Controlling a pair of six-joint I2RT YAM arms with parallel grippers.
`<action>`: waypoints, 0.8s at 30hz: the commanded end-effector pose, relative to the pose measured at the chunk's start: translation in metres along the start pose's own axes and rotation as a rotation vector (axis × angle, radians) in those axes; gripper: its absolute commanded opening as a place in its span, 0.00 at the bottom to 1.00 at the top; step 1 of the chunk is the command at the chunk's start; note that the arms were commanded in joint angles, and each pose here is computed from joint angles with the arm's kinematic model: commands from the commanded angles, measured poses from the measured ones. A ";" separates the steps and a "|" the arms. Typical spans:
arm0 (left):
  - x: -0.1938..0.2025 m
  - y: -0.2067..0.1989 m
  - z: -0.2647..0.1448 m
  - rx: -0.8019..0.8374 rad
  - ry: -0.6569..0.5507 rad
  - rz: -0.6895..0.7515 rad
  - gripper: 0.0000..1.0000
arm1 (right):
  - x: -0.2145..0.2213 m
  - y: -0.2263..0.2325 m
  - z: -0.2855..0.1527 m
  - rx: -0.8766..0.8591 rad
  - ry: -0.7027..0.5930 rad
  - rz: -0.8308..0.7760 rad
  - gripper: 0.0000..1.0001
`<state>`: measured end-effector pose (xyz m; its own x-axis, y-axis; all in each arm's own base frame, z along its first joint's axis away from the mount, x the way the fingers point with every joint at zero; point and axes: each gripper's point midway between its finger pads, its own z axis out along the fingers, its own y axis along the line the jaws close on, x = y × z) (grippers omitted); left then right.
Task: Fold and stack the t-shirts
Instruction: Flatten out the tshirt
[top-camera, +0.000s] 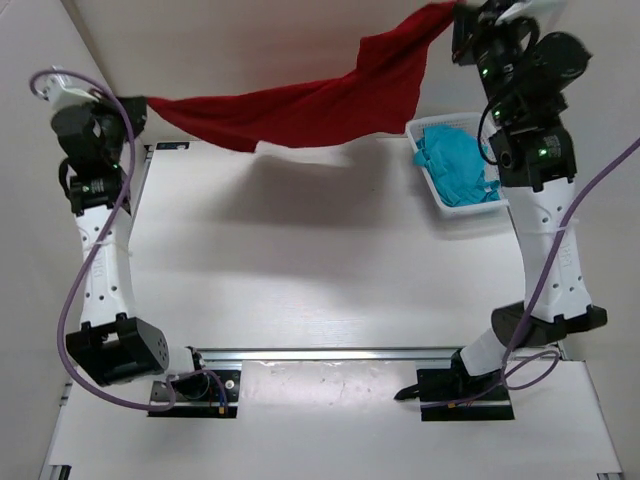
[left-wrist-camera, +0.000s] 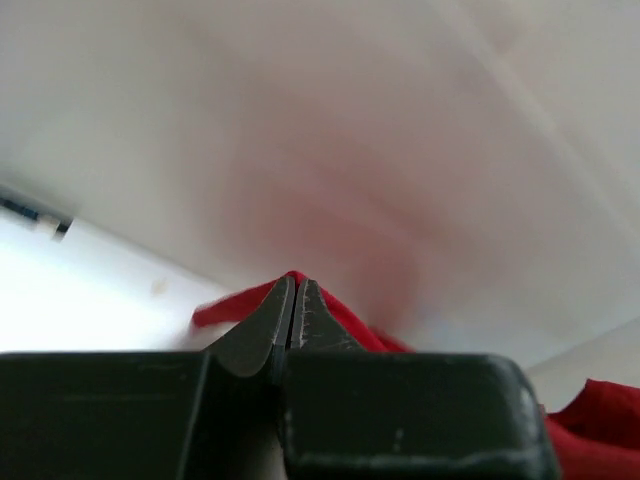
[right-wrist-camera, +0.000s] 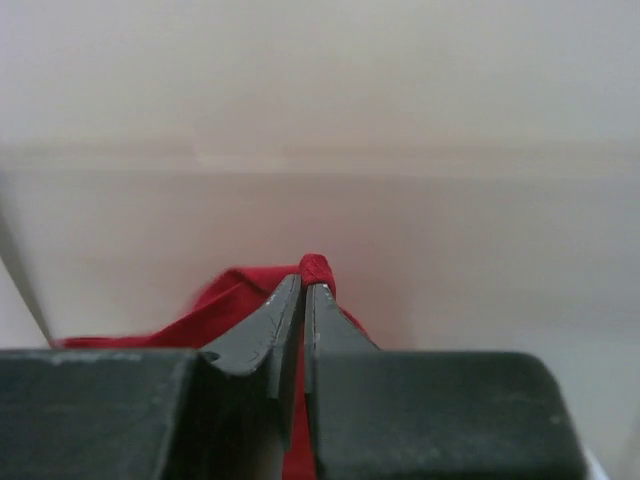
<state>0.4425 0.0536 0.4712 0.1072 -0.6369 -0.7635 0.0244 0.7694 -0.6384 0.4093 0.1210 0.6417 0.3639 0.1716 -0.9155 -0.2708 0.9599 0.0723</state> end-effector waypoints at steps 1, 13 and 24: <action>0.044 0.040 -0.014 -0.110 0.062 0.037 0.00 | 0.133 -0.017 -0.011 0.071 0.301 -0.011 0.00; 0.214 0.169 -0.156 -0.372 0.260 0.106 0.00 | 0.363 -0.027 -0.249 0.243 0.773 0.244 0.00; 0.289 0.212 -0.235 -0.467 0.424 0.044 0.00 | 0.399 0.030 -0.422 0.209 1.103 0.506 0.00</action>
<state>0.2487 0.0242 0.0915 -0.2941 -0.6418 -0.7083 -0.4267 0.7512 -0.5035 0.2015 0.1231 0.1324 -0.6352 0.2650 -0.7255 -0.0812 0.9112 0.4039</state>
